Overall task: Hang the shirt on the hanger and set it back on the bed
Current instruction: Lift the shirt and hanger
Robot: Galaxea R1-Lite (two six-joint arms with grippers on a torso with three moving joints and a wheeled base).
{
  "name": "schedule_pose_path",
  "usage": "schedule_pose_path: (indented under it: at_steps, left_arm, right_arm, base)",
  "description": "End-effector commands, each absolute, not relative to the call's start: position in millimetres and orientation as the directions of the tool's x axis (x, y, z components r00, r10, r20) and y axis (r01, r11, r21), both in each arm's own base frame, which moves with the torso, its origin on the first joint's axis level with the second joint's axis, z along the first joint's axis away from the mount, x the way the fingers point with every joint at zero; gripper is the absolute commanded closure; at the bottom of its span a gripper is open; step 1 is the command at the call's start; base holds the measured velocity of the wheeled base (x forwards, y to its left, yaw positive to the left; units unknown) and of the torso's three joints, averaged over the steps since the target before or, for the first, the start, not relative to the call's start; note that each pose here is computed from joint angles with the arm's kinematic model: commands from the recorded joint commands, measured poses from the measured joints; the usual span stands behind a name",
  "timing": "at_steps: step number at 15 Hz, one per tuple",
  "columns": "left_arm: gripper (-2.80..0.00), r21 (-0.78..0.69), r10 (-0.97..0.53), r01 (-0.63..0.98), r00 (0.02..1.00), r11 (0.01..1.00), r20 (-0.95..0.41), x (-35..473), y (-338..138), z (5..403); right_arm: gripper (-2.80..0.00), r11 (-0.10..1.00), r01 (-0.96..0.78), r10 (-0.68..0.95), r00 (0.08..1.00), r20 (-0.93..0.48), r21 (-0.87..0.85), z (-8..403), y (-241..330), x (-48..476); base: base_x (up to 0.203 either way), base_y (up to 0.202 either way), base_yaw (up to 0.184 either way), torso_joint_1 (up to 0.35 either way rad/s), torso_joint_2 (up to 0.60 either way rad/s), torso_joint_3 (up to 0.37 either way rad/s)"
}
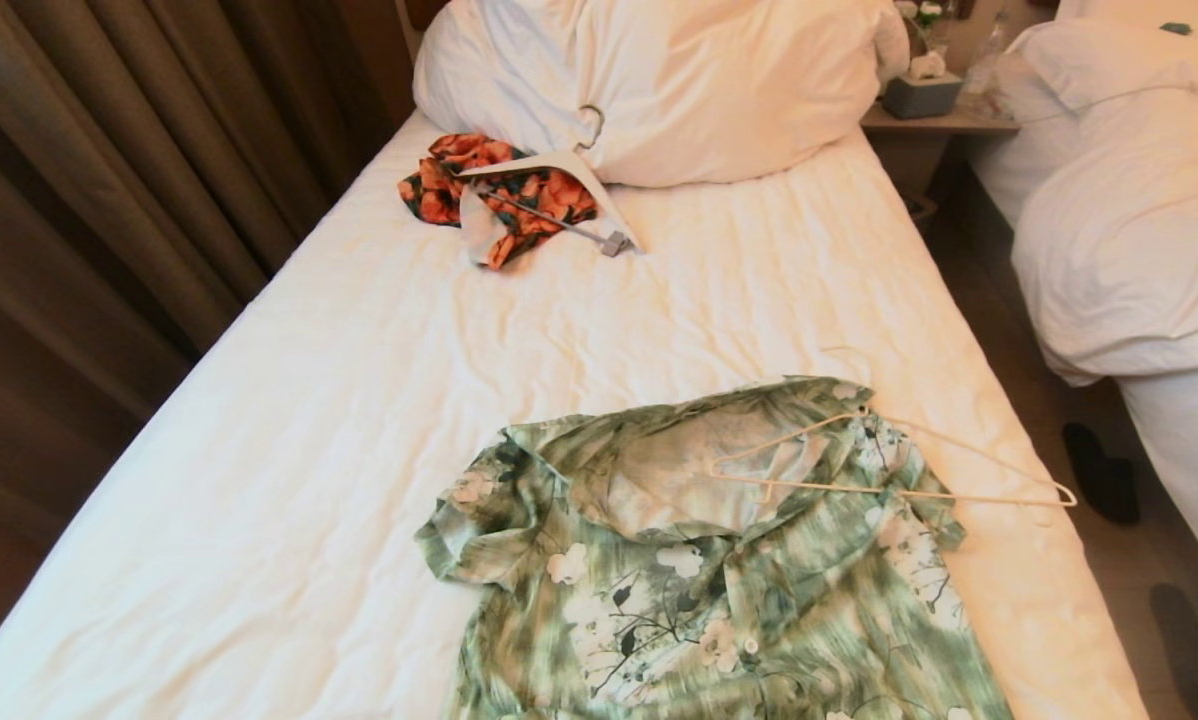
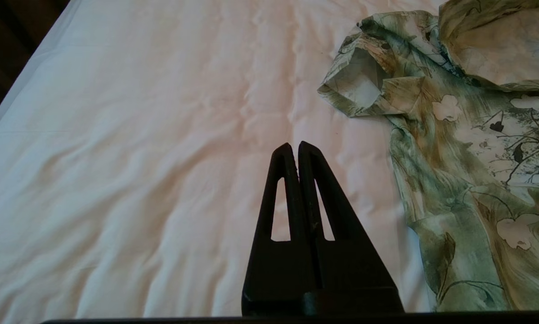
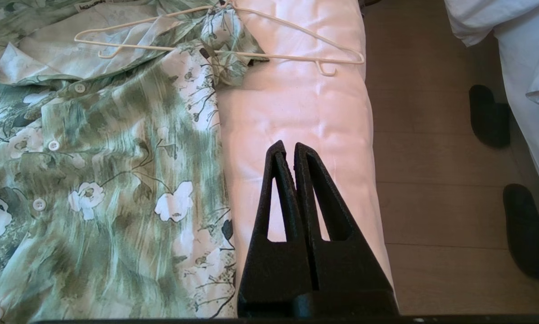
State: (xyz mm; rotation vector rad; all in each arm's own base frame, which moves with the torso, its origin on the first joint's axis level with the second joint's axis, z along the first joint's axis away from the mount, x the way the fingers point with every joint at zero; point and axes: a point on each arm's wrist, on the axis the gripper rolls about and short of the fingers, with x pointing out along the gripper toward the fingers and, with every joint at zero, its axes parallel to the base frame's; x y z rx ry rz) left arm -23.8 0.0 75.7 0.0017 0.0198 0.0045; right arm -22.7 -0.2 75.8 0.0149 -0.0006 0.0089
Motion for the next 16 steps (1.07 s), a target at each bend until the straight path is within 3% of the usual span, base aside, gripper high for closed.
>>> schedule_pose_path:
  at_steps: [1, 10, 13, 16]
  left_arm:
    - [0.0, 0.002, 0.005, -0.005, 1.0, 1.0, -0.02, -24, 0, 76]
    - [0.0, 0.002, 0.005, -0.005, 1.0, 1.0, -0.02, -24, 0, 76]
    - [0.0, 0.002, 0.005, -0.005, 1.0, 1.0, -0.02, -24, 0, 76]
    - [0.0, 0.002, 0.005, -0.005, 1.0, 1.0, -0.02, -24, 0, 76]
  right_arm:
    - [0.0, 1.0, -0.009, 0.009, 1.0, 0.001, 0.015, 75, 0, -23]
    - [0.0, 1.0, -0.008, 0.008, 1.0, 0.003, 0.029, 76, 0, -23]
    - [0.0, 1.0, -0.02, 0.018, 0.998, 0.06, 0.023, 103, 0, -31]
    - [0.0, 0.998, -0.045, 0.047, 0.998, -0.05, 0.034, 133, 1, -20]
  base:
    - [0.0, 0.0, 0.0, 0.0, 0.0, 0.0]
    - [0.0, 0.0, 0.0, 0.0, 0.0, 0.0]
    - [0.0, 0.0, 0.0, 0.0, 0.0, 0.0]
    - [0.0, 0.0, 0.0, 0.0, 0.0, 0.0]
